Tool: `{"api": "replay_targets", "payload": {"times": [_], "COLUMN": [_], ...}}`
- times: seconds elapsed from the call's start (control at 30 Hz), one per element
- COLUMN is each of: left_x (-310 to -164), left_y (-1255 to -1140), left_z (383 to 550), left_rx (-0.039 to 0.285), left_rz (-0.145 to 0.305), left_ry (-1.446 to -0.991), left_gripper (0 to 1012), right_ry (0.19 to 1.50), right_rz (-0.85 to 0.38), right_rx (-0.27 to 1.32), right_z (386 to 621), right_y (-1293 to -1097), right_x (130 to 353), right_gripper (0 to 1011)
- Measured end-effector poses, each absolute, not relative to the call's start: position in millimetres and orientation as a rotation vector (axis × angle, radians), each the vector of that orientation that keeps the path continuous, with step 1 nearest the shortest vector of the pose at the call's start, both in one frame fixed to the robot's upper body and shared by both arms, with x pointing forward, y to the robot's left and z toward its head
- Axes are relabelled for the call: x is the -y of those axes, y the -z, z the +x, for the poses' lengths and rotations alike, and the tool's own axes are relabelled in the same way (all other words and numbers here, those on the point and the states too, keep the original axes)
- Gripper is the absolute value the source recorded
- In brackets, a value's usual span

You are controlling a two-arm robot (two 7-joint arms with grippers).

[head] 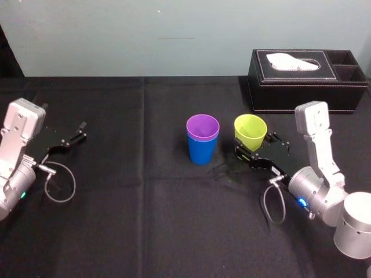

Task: Stack the three plastic cups sequentially using one hand.

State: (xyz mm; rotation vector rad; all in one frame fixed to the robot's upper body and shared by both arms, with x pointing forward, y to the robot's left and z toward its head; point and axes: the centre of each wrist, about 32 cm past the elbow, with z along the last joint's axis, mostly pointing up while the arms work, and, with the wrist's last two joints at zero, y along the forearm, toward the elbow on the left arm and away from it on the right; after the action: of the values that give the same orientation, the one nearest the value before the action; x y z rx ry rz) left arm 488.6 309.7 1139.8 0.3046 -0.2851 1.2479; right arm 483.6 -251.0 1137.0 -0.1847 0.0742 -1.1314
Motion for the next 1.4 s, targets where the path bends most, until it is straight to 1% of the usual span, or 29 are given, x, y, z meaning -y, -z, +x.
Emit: {"api": "replay_targets", "payload": {"times": [0.2,0.53,1.0,1.07,1.13,1.27,1.4], "left_x": [-309.7,-309.7,-309.7,-309.7,-309.7,-309.7,-309.7], "left_y": [-1139.8,-1139.8,-1139.8,-1139.8,-1139.8,-1139.8,-1139.8], "left_z": [488.6,488.6,488.6,488.6,488.6,488.6,488.6], "left_rx": [0.285,0.285,0.285,0.285,0.285,0.285,0.285], "left_rz": [0.304,0.305,0.305,0.304,0.305,0.304,0.304], "left_ry": [-1.248,-1.248,-1.248,-1.248,-1.248,-1.248,-1.248], "left_gripper": [1011,1011,1011,1011,1011,1011,1011], "right_ry": [1.138,1.15,1.15,1.145,1.138,1.105,1.051], "right_rz": [-0.195,-0.201,-0.161,-0.137,-0.126,-0.104,-0.084], "right_rx": [-0.05,-0.031,0.003,-0.002,-0.007,-0.024,-0.039], "right_z": [482,482,498,502,505,512,522], "right_y": [-1150.0,-1162.2,-1192.9,-1201.3,-1205.4,-1215.5,-1225.6], "right_x": [255,259,265,267,267,264,256], "right_gripper": [731,731,731,730,731,731,731]}}
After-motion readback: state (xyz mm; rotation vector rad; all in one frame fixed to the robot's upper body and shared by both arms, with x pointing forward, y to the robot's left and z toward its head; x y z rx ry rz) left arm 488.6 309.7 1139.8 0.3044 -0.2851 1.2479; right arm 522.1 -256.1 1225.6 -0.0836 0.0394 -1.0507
